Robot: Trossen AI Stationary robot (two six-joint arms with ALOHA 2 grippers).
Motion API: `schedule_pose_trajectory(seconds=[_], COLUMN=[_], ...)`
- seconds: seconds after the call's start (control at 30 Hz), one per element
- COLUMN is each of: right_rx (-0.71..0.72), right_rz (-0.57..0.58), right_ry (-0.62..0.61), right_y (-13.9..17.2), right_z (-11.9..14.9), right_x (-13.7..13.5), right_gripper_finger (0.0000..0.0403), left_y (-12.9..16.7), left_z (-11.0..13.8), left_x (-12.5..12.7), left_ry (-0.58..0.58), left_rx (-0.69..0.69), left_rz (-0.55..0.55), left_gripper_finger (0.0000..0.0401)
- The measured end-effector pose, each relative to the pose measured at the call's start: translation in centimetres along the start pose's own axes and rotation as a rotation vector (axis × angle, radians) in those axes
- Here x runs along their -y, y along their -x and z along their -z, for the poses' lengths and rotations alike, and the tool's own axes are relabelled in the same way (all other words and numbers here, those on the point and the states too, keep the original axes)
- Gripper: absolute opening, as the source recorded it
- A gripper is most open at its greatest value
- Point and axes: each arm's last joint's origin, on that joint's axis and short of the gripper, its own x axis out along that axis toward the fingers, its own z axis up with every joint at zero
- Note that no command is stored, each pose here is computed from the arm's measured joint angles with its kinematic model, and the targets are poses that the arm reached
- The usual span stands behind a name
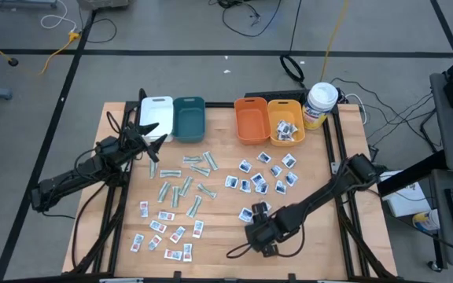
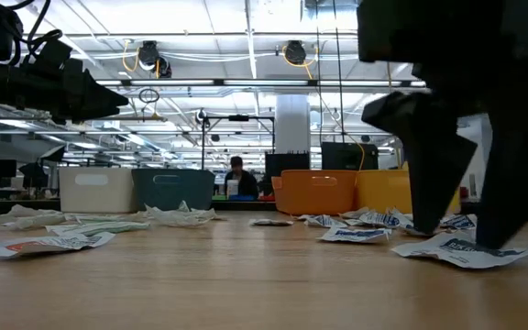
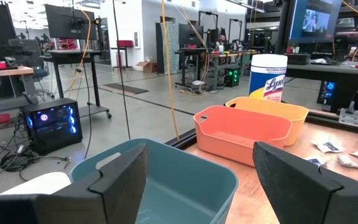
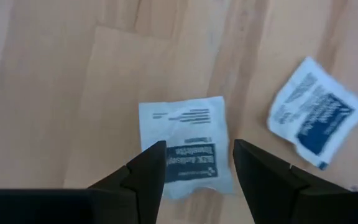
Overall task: Pick & Place First Aid Supplies
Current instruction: Put the towelette pack into the yellow bin
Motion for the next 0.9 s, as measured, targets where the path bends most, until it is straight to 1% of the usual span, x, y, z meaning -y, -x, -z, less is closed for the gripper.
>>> schedule_pose_trajectory(seconds=[0.1,0.17,0.27,0.33,0.4,0.47,0.67,0.7,0.9], right_rx=[-0.009,-0.023,-0.03,-0.034,-0.033,-0.032,-0.033,-0.033,-0.015], right_rz=[-0.005,-0.032,-0.05,-0.064,-0.071,-0.072,-0.074,-0.074,-0.066], right_ry=[-0.018,-0.032,-0.032,-0.029,-0.025,-0.008,0.015,0.018,0.042], right_y=[-0.3,-0.6,-0.7,-0.7,-0.7,-0.7,-0.7,-0.7,0.4], right_z=[0.0,0.0,0.0,0.0,-0.1,-0.1,-0.1,-0.1,-0.3], right_x=[0.0,0.1,0.1,0.1,0.2,0.1,0.2,0.2,1.0], right_gripper_finger=[0.018,0.018,0.0179,0.0172,0.0154,0.0126,0.0018,0.0012,0.0012], left_y=[0.0,0.0,0.0,0.0,0.0,0.0,0.0,0.0,0.0], left_z=[0.0,0.0,0.0,0.0,0.0,0.0,0.0,0.0,0.0], left_x=[0.0,0.0,0.0,0.0,0.0,0.0,0.0,0.0,0.0], left_ry=[0.0,0.0,0.0,0.0,0.0,0.0,0.0,0.0,0.0], left_rx=[0.0,0.0,0.0,0.0,0.0,0.0,0.0,0.0,0.0], left_rz=[0.0,0.0,0.0,0.0,0.0,0.0,0.0,0.0,0.0], left_gripper_finger=[0.0296,0.0296,0.0296,0.0296,0.0296,0.0296,0.0296,0.0296,0.0296])
